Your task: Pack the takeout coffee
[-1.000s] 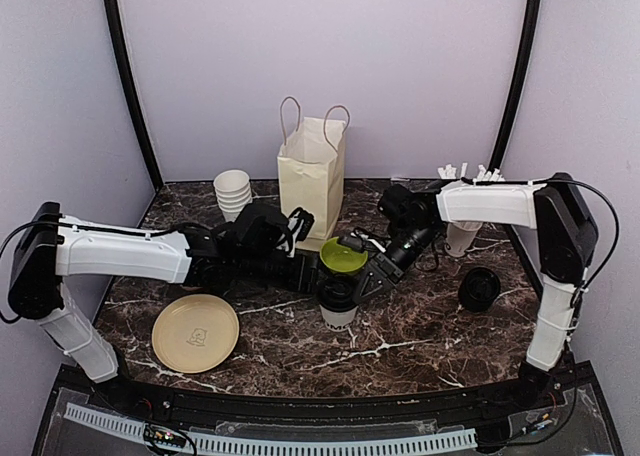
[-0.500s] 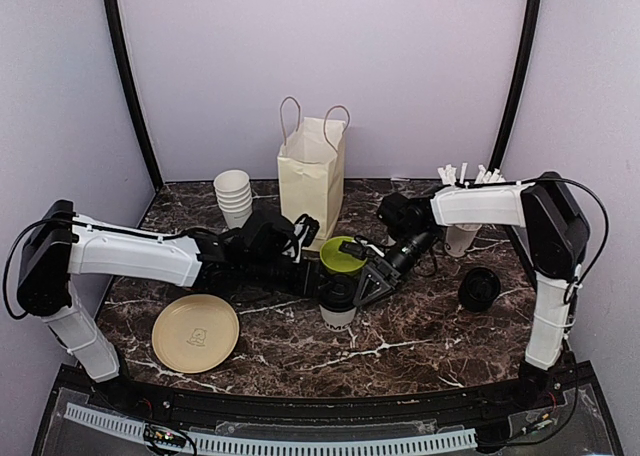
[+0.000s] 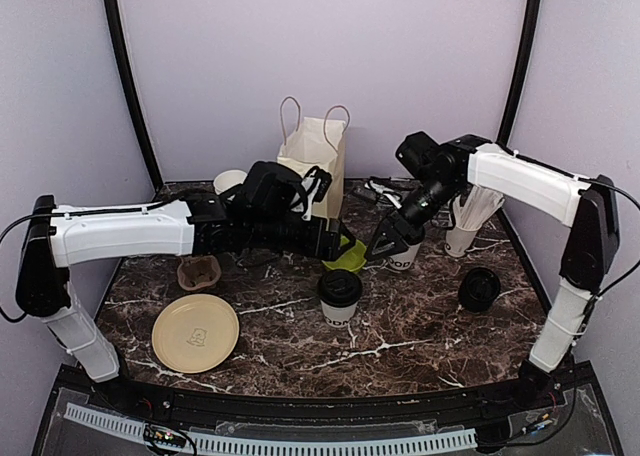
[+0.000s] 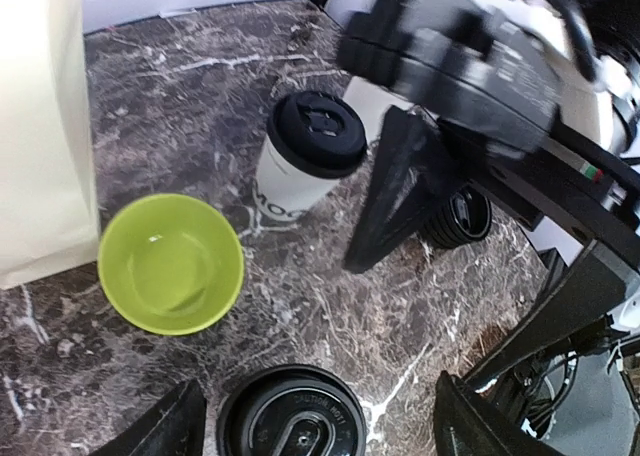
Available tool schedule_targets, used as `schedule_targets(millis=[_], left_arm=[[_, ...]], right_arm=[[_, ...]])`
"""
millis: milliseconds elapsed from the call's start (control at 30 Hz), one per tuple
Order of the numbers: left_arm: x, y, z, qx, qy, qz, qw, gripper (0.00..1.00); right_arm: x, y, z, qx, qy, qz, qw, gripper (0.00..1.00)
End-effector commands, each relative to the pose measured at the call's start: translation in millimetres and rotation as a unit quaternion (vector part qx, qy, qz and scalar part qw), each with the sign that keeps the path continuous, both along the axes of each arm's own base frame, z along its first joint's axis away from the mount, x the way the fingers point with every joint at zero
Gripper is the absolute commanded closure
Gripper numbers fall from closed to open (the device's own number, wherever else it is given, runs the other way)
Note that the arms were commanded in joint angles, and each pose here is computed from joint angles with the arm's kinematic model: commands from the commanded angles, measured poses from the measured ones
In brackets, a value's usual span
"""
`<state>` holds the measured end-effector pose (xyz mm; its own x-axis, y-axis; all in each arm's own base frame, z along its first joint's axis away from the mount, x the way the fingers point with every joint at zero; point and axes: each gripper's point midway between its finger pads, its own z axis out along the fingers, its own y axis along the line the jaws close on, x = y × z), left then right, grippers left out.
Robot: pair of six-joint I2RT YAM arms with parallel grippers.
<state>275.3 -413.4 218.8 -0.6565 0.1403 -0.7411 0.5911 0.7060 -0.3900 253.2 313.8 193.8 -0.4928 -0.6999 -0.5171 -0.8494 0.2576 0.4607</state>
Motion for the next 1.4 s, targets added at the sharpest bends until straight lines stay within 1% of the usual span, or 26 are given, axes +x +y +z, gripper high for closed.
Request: schedule_targets(millis=[0,33,133,233,333,467,667,767,900,1000,1100,1233,1367], left_arm=[[-0.6,37.8,20.3,0.026,-0.038,0.045,0.998,0.19],[0.3,43.0,25.6,0.017,-0.043,0.058,0.997,0.19],[0.7,76.7,39.2,0.007,-0.067,0.115,0.991,0.19],[-1.4,102.0,43.9,0.010,-0.076,0.152,0.985,0.16],[-2.7,124.5,48.5,0.020,-0.087,0.182,0.979,0.15],[-5.1,140.3,49.8,0.031,-0.094,0.198,0.975,0.14],[-4.9,147.2,53.2,0.036,-0.104,0.201,0.973,0.14],[-4.3,146.9,50.7,0.041,-0.105,0.199,0.974,0.13],[-3.4,145.5,46.6,0.046,-0.104,0.196,0.974,0.13],[-3.9,143.6,45.2,0.045,-0.101,0.192,0.975,0.13],[-4.7,142.6,45.0,0.045,-0.100,0.188,0.976,0.13],[-4.8,142.4,46.0,0.045,-0.103,0.186,0.976,0.13],[-3.9,141.5,48.3,0.045,-0.108,0.184,0.976,0.13]], right_arm=[[5.7,-1.1,-8.4,-0.043,-0.106,0.025,0.993,0.19],[6.2,2.4,-9.8,-0.051,-0.129,0.035,0.990,0.18],[5.4,17.5,-10.9,-0.066,-0.188,0.063,0.978,0.15],[-2.5,35.6,-11.7,-0.064,-0.228,0.099,0.967,0.10],[-8.5,48.4,-18.2,-0.068,-0.254,0.127,0.956,0.08],[-16.9,60.4,-34.2,-0.077,-0.251,0.157,0.952,0.06],[-13.6,64.8,-51.3,-0.093,-0.240,0.155,0.954,0.06],[-15.6,64.4,-56.2,-0.095,-0.234,0.160,0.954,0.08],[-18.4,62.7,-62.8,-0.100,-0.225,0.165,0.955,0.16],[-21.4,60.9,-67.8,-0.106,-0.213,0.169,0.956,0.18],[-23.0,60.9,-65.9,-0.107,-0.207,0.168,0.958,0.27],[-25.1,57.6,-47.8,-0.097,-0.216,0.159,0.959,0.28],[-28.7,41.5,-39.9,-0.110,-0.222,0.150,0.957,0.28]])
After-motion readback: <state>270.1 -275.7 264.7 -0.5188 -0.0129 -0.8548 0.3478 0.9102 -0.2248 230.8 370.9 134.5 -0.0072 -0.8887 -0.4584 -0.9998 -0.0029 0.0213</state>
